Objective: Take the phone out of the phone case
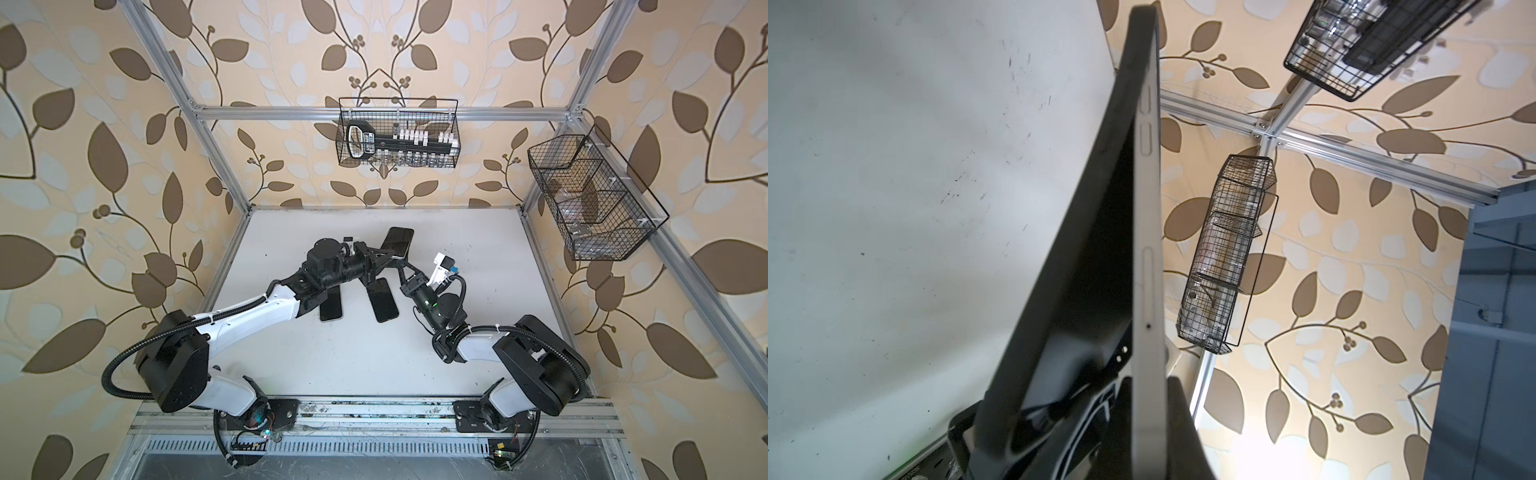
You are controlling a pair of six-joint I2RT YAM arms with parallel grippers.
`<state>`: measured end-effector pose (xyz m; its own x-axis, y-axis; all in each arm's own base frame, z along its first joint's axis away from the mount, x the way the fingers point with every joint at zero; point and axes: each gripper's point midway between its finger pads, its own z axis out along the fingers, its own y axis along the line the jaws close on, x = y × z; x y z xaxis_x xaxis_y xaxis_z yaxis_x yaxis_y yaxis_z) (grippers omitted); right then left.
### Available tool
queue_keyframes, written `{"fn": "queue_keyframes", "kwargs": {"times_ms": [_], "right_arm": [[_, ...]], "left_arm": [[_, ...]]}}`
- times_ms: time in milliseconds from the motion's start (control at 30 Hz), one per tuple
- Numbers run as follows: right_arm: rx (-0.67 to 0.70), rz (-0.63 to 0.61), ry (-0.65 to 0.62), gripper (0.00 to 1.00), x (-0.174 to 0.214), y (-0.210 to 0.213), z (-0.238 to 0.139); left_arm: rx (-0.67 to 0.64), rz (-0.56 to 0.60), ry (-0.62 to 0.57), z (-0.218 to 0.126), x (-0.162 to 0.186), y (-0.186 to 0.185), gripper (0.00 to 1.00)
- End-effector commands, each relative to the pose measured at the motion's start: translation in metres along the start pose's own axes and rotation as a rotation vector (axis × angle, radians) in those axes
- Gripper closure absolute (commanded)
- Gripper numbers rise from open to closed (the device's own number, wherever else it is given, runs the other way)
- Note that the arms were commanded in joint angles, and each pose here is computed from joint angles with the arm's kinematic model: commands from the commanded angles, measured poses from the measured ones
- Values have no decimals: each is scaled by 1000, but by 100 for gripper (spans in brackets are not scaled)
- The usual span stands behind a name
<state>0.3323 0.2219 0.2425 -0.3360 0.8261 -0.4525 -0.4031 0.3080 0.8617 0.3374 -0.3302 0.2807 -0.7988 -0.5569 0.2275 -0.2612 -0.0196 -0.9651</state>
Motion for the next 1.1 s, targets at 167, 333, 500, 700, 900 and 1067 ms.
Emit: {"fn": "queue_keyframes", "kwargs": {"times_ms": [167, 333, 500, 700, 900, 1067], "right_arm": [[-20, -21, -65, 100, -15, 5, -8], [15, -30, -58, 100, -12, -6, -8], [57, -28, -55, 100, -8, -21, -10], [103, -22, -56, 100, -5, -35, -13], [140, -28, -59, 100, -5, -45, -16], [172, -28, -57, 100, -3, -55, -20]], "left_arm": [[151, 57, -47, -15, 1, -47, 100], [170, 60, -45, -19, 6, -54, 100], [186, 74, -46, -22, 8, -64, 100], [203, 84, -55, -25, 8, -72, 100], [223, 91, -58, -24, 8, -78, 100], [240, 88, -59, -23, 8, -84, 100]]}}
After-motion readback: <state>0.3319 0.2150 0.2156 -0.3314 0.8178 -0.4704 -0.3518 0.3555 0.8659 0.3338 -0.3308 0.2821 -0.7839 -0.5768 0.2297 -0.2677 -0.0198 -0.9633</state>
